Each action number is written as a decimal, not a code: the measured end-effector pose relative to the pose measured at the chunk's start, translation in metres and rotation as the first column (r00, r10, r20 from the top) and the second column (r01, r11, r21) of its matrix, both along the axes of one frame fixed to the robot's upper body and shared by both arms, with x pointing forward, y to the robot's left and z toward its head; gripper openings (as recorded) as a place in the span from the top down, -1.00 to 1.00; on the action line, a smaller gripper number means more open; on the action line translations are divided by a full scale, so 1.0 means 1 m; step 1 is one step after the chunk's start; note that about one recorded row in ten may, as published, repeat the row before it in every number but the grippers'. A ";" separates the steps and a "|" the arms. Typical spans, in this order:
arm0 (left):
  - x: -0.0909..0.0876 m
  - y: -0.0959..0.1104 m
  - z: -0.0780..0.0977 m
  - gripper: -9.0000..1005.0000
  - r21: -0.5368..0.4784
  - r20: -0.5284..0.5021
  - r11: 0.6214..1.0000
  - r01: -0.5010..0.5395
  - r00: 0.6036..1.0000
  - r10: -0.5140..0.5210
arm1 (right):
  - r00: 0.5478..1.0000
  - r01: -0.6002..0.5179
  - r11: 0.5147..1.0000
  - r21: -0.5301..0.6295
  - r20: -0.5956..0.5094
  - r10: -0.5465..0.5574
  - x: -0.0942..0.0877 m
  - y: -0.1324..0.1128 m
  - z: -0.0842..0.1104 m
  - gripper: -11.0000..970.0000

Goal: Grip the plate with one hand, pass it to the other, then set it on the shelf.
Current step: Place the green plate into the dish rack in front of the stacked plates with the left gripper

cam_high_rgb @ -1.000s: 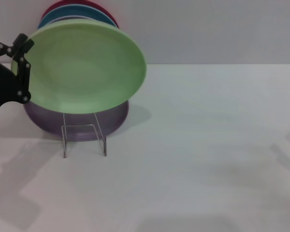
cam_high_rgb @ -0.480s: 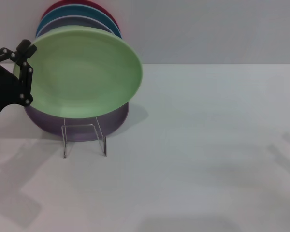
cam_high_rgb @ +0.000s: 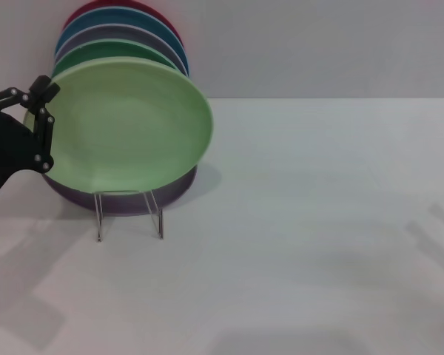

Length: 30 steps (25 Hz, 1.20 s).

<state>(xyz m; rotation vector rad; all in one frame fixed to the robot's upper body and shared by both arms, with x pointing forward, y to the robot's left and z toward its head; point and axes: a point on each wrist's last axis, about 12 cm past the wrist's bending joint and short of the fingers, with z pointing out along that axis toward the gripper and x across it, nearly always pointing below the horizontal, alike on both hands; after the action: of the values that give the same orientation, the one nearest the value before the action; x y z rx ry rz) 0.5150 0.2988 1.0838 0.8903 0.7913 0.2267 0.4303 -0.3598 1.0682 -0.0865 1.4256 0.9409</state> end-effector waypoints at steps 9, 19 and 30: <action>-0.003 -0.002 -0.005 0.82 0.017 -0.011 1.000 -0.011 1.000 0.011 | 1.000 -0.013 1.000 -0.003 0.002 0.013 0.001 0.002 0.000 -0.74; -0.006 -0.014 -0.015 0.81 0.063 -0.010 0.997 -0.045 0.999 0.046 | 0.999 -0.038 0.999 -0.002 0.022 0.038 0.004 0.004 0.004 -0.74; -0.029 -0.018 -0.017 0.45 0.019 0.061 0.998 -0.064 0.996 0.063 | 0.998 -0.053 0.999 -0.012 0.021 0.053 0.001 0.006 0.003 -0.74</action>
<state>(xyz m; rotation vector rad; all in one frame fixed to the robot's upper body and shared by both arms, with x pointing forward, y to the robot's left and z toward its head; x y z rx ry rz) 0.4855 0.2812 1.0665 0.8744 0.7625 0.3167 0.4317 -0.3542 1.0711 -0.1430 1.4155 0.9729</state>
